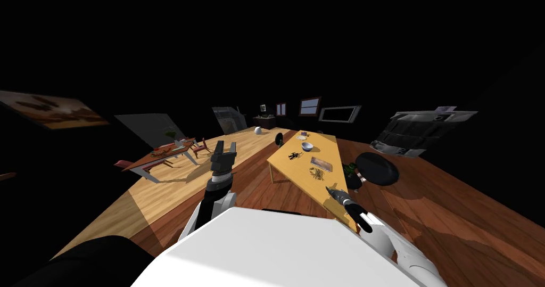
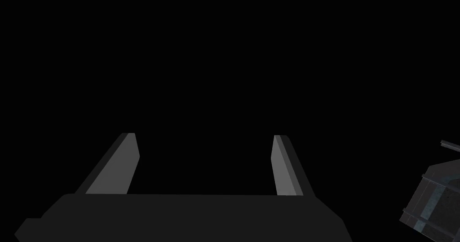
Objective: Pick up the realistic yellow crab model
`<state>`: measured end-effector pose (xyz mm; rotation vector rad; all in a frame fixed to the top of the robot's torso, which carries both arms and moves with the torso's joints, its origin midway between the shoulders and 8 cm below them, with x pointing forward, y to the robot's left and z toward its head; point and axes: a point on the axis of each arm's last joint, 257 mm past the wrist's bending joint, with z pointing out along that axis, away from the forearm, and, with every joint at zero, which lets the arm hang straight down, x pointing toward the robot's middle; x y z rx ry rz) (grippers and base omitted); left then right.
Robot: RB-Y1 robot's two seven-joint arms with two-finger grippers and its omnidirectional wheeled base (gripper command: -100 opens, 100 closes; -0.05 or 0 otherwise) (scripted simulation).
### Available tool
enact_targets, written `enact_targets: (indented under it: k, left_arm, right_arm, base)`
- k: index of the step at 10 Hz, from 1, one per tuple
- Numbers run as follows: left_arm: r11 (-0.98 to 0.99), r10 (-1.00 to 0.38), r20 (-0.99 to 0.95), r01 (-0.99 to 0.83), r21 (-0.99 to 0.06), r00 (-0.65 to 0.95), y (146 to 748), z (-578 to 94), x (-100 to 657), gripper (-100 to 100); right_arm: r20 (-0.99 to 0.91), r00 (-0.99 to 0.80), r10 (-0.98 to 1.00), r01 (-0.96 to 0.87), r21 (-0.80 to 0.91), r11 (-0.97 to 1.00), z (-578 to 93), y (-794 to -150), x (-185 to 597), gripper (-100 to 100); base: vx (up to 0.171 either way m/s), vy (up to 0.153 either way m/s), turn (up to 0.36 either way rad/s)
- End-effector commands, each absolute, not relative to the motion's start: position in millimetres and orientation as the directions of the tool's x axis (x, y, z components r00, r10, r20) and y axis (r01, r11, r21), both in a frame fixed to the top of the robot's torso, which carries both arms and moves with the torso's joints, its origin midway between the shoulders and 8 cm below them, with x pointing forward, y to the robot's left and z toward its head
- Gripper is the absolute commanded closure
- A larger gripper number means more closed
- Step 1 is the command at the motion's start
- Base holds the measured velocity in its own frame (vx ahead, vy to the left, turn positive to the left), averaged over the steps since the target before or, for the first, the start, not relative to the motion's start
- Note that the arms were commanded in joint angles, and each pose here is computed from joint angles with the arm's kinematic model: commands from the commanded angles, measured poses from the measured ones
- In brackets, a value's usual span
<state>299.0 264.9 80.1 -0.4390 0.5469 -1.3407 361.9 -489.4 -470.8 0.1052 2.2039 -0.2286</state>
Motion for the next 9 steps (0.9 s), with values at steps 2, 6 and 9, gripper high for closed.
enact_targets:
  k: [2, 6, 9]
  left_arm:
    - [0.181, -0.983, -0.119, 0.786, -0.591, 0.137, 264.9, 80.1, 299.0, 0]
    - [0.181, -0.983, -0.119, 0.786, -0.591, 0.137, 264.9, 80.1, 299.0, 0]
    - [0.181, -0.983, -0.119, 0.786, -0.591, 0.137, 264.9, 80.1, 299.0, 0]
  right_arm:
    - [-0.763, -0.642, -0.073, 0.126, -0.199, 0.972, -481.5, -507.2, 350.8, -100]
    - [-0.654, -0.723, -0.223, 0.036, -0.358, 0.933, -495.4, -551.7, 323.5, -100]
    - [-0.541, -0.775, -0.327, -0.045, -0.469, 0.882, -500.4, -591.6, 297.8, -100]
  base:
    - [0.057, 0.084, 0.122]
    - [0.074, 0.108, 0.150]
    - [0.103, 0.106, 0.189]
